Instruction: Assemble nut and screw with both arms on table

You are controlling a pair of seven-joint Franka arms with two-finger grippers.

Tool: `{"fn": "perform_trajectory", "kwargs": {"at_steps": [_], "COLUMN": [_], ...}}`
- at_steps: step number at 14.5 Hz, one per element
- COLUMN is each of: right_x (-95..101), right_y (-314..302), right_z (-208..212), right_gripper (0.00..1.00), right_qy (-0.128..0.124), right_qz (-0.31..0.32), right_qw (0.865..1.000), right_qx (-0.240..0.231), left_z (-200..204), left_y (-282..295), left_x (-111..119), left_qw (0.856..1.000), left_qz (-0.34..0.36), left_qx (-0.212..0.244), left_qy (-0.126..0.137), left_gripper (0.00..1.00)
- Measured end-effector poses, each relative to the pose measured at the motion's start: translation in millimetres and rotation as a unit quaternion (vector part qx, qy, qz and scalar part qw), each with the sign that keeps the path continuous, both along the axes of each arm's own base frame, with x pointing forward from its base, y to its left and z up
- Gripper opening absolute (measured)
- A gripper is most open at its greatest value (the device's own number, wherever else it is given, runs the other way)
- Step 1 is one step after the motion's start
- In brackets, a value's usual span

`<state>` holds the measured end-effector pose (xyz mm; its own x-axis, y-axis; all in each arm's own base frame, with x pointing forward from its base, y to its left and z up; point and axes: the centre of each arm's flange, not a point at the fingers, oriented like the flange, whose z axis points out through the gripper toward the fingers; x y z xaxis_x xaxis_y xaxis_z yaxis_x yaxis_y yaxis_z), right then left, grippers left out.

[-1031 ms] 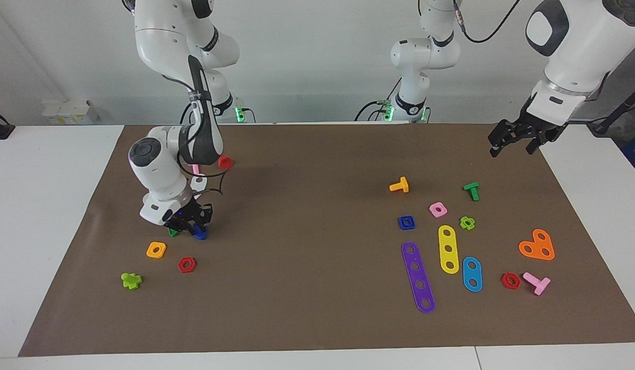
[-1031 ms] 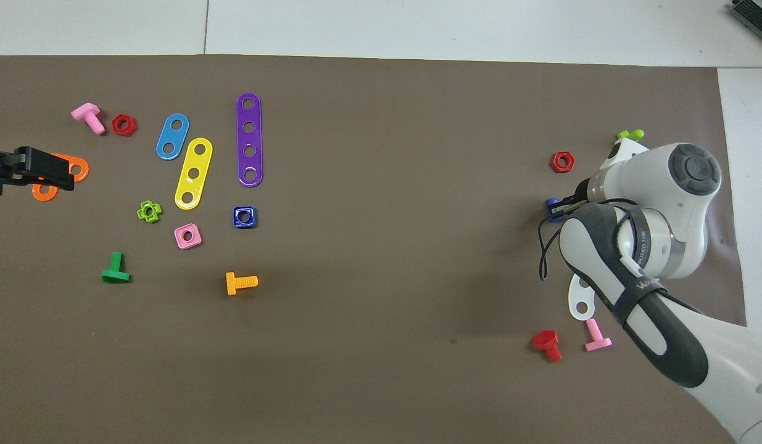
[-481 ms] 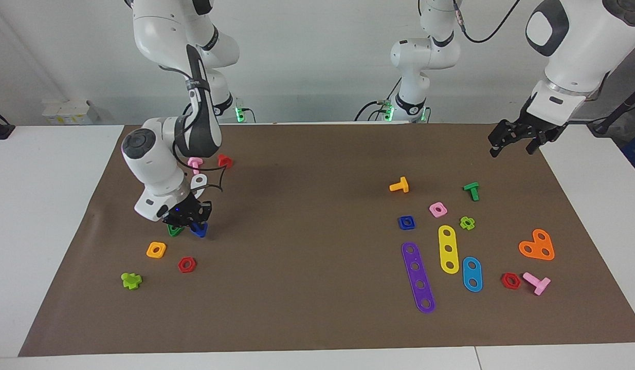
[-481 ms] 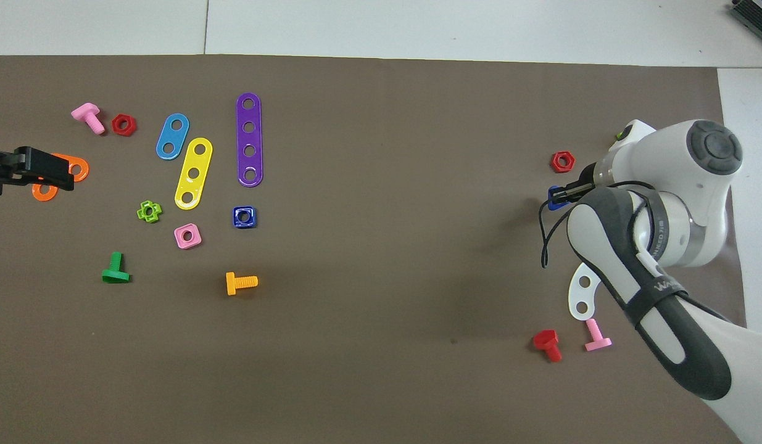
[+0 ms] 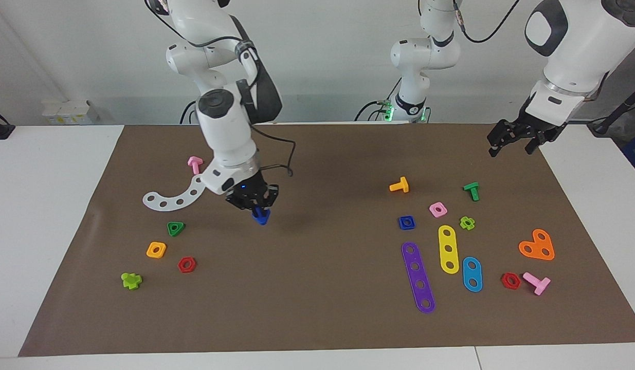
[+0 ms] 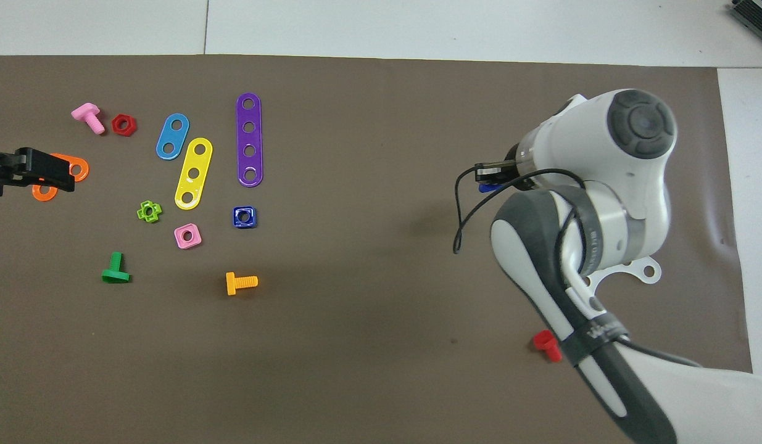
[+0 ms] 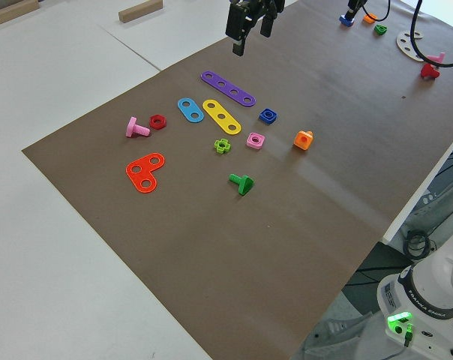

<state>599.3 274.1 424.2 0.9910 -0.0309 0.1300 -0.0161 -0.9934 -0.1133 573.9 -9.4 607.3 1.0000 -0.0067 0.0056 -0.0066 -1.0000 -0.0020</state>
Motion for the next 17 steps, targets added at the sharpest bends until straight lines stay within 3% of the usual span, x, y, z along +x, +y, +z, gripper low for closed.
{"fn": "perform_trajectory", "kwargs": {"at_steps": [5,7,10,17], "right_x": [-19.2,-21.4,-24.3,-27.5], "right_y": [133,167,192,188], "right_z": [-49,-73,-92,-116], "right_gripper": [0.19,0.19,0.19,0.19], "right_qy": [-0.005,-0.023,-0.047,-0.052], "right_qz": [-0.059,-0.076,-0.091,-0.095], "right_qw": [0.998,0.997,0.994,0.994], "right_qx": [-0.012,-0.002,0.025,0.03], "left_z": [0,0,0,-15], "left_y": [-5,-6,-6,-7], "left_x": [0,0,0,-10], "left_qw": [0.999,0.998,0.998,0.998], "left_qz": [-0.055,-0.058,-0.059,-0.062], "left_qx": [0.0,0.0,0.0,-0.003], "left_qy": [0.0,0.0,0.001,0.024], "left_gripper": [1.0,1.0,1.0,0.98]}}
